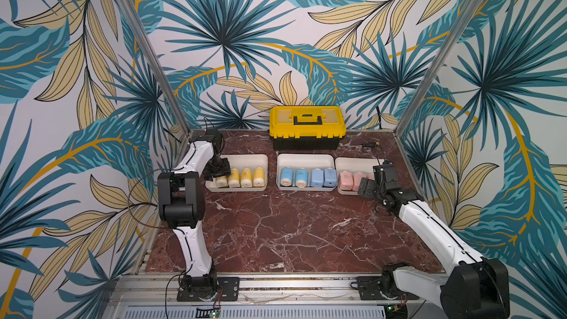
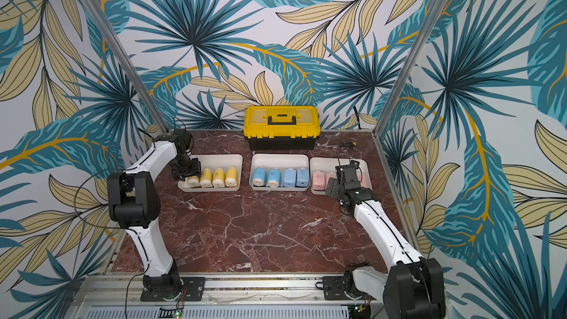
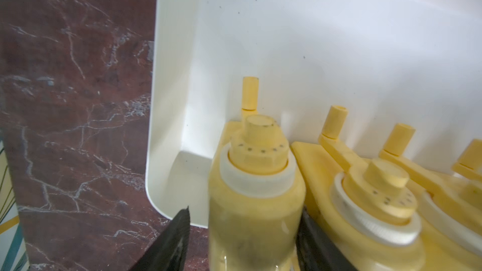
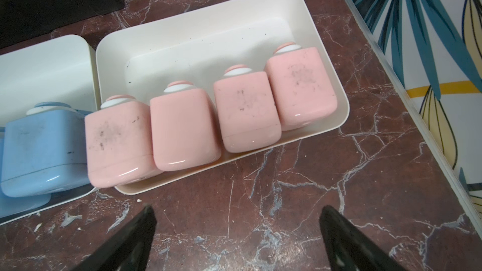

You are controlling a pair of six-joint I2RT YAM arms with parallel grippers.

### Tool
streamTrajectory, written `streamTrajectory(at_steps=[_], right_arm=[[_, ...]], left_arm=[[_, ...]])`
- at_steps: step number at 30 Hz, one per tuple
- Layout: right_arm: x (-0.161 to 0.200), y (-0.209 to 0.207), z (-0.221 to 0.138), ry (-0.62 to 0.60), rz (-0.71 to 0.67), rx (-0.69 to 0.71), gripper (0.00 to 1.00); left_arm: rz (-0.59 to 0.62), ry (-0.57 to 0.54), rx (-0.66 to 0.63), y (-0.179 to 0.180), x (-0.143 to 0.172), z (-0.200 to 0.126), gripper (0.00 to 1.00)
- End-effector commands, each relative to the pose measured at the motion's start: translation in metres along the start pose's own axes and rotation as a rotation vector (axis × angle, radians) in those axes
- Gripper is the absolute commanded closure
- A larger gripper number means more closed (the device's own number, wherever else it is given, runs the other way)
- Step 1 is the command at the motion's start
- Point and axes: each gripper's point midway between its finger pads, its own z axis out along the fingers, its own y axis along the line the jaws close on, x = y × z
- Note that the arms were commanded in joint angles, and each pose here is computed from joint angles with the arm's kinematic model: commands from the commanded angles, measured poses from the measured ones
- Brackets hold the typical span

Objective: Place the pencil sharpeners by color into the storage box
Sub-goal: Adjust the pencil sharpener in the storage box.

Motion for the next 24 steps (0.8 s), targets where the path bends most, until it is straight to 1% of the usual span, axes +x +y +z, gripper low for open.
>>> streamTrajectory(at_steps=[1,5,6,12,20,24], right_arm=[[0.002,-0.002,-0.003,0.006,0.009,0.000,0.01],[0.002,-0.003,-0.004,0.006,0.010,0.001,0.01],[0.001,-0.003,-0.004,0.003,0.011,0.002,0.01],[0.000,-0.001,-0.003,0.003,0.013,-0.003,0.01],[-0.003,0.001,-0.005,-0.002,0.017,-0.011,0.01],[-0.003,0.001,-0.005,0.000,0.018,-0.013,0.01]], left_arm=[[0.017,0.057,-0.030,0.003,0.011,0.017,0.41],[0.022,0.062,-0.031,0.004,0.011,0.019,0.53],[0.024,0.052,-0.062,0.009,0.010,0.018,0.56],[0.058,0.037,-0.075,0.015,0.008,0.012,0.62],[0.112,0.030,-0.071,0.024,0.007,0.008,0.64],[0.134,0.037,-0.056,0.024,0.008,0.008,0.61]])
